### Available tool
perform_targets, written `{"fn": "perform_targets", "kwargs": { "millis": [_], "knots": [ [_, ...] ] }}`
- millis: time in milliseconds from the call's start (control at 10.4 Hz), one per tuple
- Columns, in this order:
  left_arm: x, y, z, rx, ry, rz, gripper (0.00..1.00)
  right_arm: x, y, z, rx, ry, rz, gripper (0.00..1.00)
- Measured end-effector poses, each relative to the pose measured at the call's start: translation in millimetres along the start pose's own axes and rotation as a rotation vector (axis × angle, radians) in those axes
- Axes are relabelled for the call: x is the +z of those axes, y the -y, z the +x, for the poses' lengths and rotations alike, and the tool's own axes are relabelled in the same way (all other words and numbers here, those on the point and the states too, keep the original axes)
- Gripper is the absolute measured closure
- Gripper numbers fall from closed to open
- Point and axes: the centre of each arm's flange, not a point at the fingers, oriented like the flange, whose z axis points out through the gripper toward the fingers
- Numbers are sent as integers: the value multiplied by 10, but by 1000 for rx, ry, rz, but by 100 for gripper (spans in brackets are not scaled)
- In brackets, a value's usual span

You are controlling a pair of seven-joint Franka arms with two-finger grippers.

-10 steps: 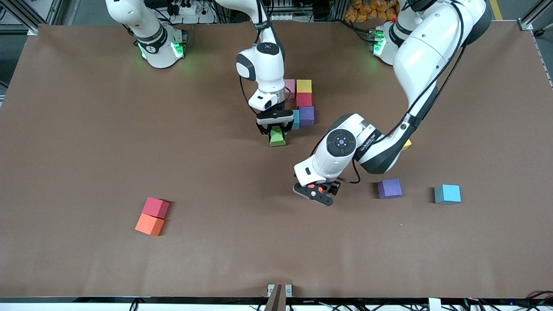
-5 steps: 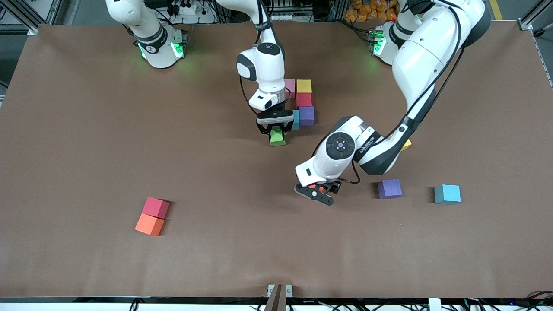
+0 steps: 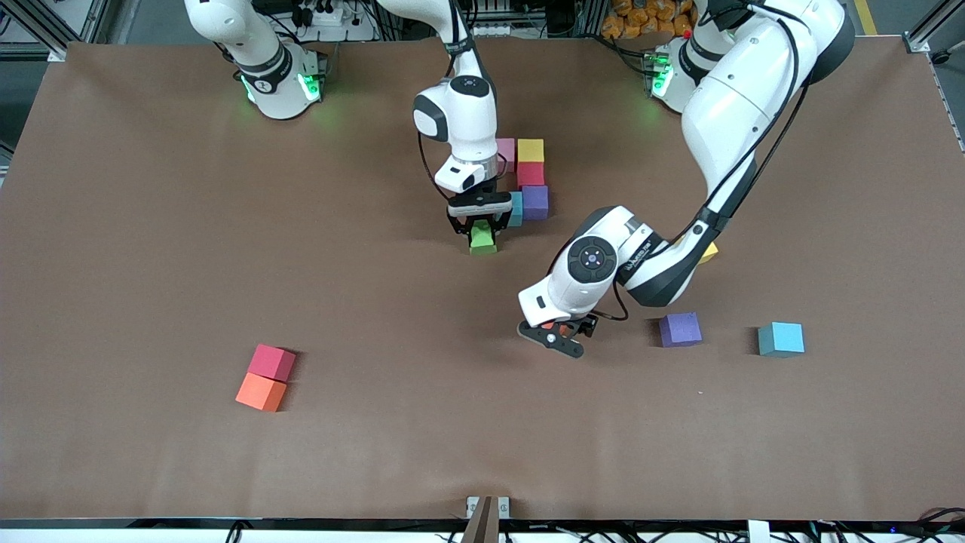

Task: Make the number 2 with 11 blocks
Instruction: 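Release green with the right gripper while the left gripper grasps orange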

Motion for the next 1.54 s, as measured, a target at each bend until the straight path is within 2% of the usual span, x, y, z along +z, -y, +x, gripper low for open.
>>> {"fn": "perform_targets", "kwargs": {
  "millis": [385, 481, 577, 673, 770, 1154, 1539],
  "knots": [
    [91, -128, -20, -26, -3, -10, 1, -2, -2, -1, 24, -1, 0, 50],
    [126, -158, -26, -26, -5, -8, 14, 3, -9, -5, 26, 1, -3, 41],
    [165, -157, -32, -25, -4, -2, 28, 8, -16, -8, 27, 2, -4, 26],
    [162, -143, -25, -26, -7, 1, 37, 8, -17, -6, 28, 2, -5, 12],
    [163, -108, -14, -26, -11, 9, 37, 7, -19, -3, 28, 1, -5, 2],
    [-32, 65, 83, -42, -39, 35, 38, -11, -62, 90, 45, -11, -7, 0],
    [-868, 57, 29, -31, -37, 121, 38, -31, -152, 305, 81, -25, -6, 0]
  ]
}}
